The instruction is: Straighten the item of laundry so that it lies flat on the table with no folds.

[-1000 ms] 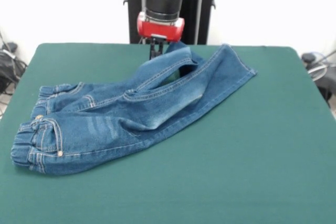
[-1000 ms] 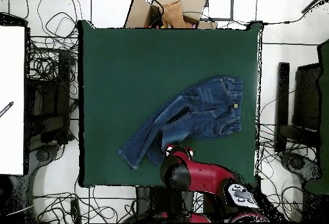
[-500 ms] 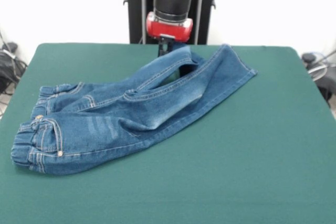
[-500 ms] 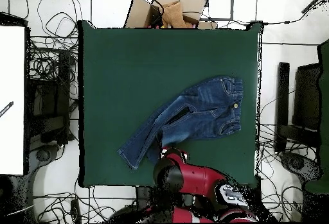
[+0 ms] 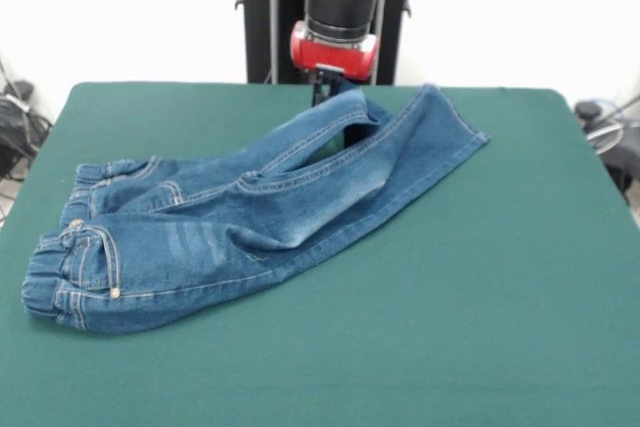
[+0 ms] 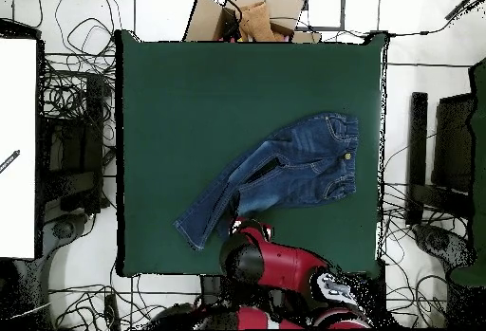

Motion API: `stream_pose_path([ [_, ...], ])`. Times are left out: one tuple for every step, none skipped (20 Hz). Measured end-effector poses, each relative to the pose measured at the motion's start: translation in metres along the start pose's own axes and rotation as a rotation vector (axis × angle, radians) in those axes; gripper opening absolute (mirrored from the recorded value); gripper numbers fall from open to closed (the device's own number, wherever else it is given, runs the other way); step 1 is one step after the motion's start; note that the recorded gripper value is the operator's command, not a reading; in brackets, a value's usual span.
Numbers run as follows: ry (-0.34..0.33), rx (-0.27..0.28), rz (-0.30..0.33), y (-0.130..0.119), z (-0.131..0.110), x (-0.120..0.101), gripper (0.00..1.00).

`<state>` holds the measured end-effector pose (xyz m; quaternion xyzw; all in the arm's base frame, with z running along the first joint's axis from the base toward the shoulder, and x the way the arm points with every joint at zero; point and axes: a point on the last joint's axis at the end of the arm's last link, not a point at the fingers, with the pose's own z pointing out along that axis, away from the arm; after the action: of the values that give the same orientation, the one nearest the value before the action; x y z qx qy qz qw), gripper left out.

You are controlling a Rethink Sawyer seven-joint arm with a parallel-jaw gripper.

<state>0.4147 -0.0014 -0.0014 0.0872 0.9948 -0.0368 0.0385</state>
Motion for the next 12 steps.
stream_pose_path([
  [0.000,0.000,0.004,0.0017,0.0001,-0.0006,0.00],
  [0.000,0.001,0.008,0.0036,0.0000,-0.0016,0.00],
  [0.000,0.002,0.010,0.0045,0.0001,-0.0020,0.00],
  [-0.001,0.002,0.012,0.0054,0.0001,-0.0024,0.00],
  [-0.001,0.002,0.015,0.0060,0.0000,-0.0029,0.00],
  [-0.001,0.003,0.019,0.0066,0.0000,-0.0035,0.00],
  [-0.001,0.003,0.022,0.0072,-0.0001,-0.0041,0.00],
  [-0.002,0.004,0.026,0.0078,-0.0002,-0.0047,0.00],
  [-0.005,0.004,0.028,0.0078,-0.0018,-0.0057,0.00],
  [-0.007,0.005,0.029,0.0077,-0.0029,-0.0062,0.00],
  [-0.011,0.005,0.030,0.0074,-0.0061,-0.0069,0.00],
  [-0.016,0.005,0.031,0.0072,-0.0093,-0.0077,0.00],
])
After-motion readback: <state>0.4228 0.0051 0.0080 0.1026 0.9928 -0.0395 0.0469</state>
